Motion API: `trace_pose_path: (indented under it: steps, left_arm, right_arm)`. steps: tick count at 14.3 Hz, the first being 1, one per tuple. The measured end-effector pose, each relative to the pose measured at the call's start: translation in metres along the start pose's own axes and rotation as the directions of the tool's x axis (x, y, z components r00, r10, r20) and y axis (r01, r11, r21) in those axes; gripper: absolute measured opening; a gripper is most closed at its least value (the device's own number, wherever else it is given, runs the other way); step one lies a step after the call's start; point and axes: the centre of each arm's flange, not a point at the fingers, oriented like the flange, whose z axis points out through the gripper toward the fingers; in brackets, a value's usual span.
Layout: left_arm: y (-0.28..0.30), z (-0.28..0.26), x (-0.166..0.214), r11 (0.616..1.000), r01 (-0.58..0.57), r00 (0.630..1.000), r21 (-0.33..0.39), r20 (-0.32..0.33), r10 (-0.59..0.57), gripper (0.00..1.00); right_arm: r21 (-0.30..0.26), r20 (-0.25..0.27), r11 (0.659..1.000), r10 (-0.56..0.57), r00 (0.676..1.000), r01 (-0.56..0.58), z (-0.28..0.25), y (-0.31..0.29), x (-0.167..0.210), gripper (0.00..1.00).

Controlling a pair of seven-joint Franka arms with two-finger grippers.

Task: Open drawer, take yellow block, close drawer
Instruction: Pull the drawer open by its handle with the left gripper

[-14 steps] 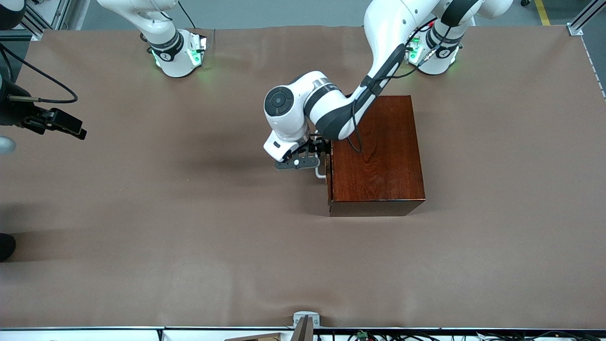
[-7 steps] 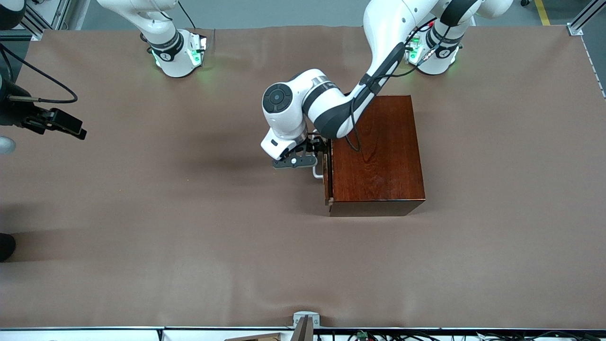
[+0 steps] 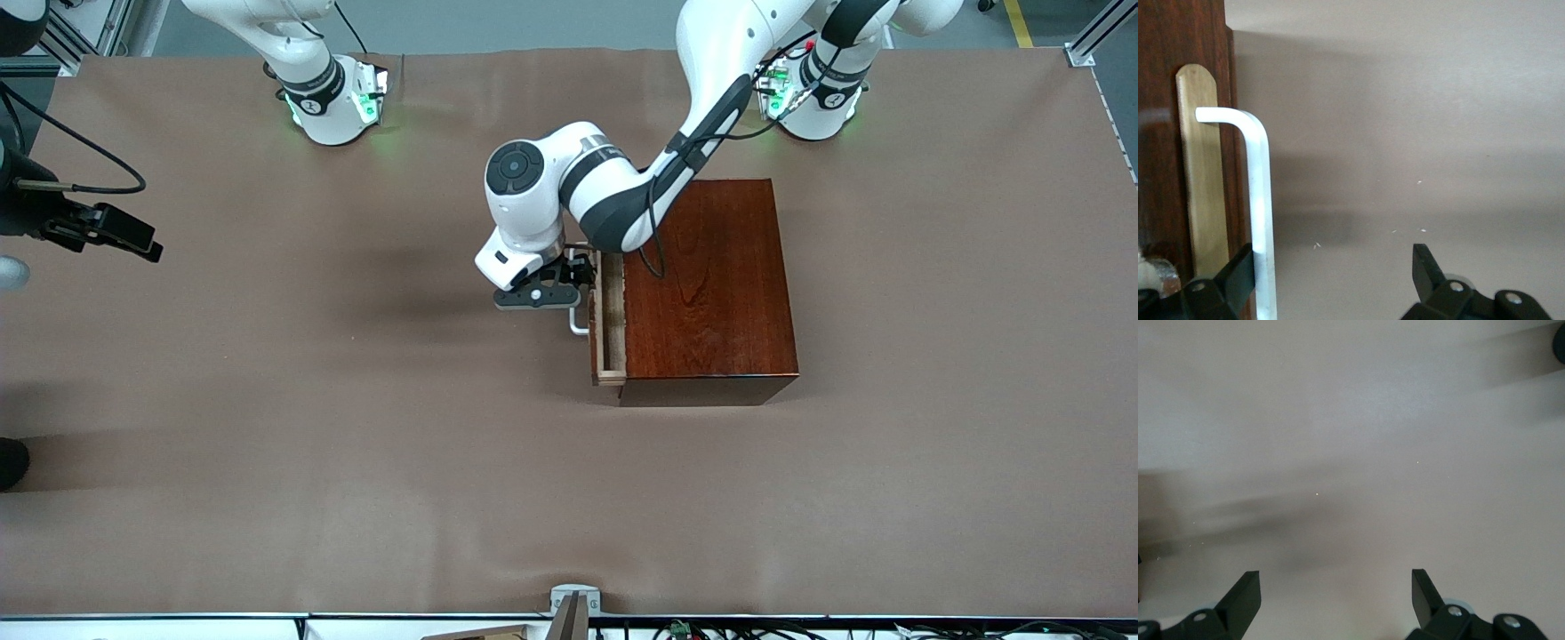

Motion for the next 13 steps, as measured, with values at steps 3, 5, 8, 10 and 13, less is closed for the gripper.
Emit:
trace_pose_path:
  steps: [3, 5, 8, 10, 13]
  left_arm:
    - [0.003, -0.001, 0.000, 1.000, -0.002, 1.000, -0.016, -0.010, 0.002, 1.00]
    - [0.004, 0.000, -0.001, 1.000, -0.004, 1.000, -0.025, -0.016, 0.004, 1.00]
    - [0.006, 0.003, -0.002, 1.000, -0.007, 1.000, -0.031, -0.018, 0.006, 1.00]
    - [0.009, 0.009, -0.005, 0.999, -0.014, 1.000, -0.033, -0.017, 0.013, 1.00]
    - [0.012, 0.009, -0.009, 0.999, -0.026, 0.999, -0.033, -0.021, 0.025, 1.00]
  right_arm:
    - [0.000, 0.000, 1.000, 0.000, 1.000, 0.000, 0.000, 0.000, 0.000, 1.00]
    - [0.000, 0.000, 1.000, 0.006, 1.000, -0.006, 0.000, 0.002, 0.000, 1.00]
    - [0.000, 0.002, 1.000, 0.016, 1.000, -0.016, 0.001, 0.007, 0.002, 1.00]
    - [0.001, -0.002, 1.000, 0.017, 1.000, -0.017, 0.005, 0.007, 0.006, 1.00]
    - [0.000, 0.008, 1.000, 0.017, 1.000, -0.017, 0.019, 0.005, 0.016, 1.00]
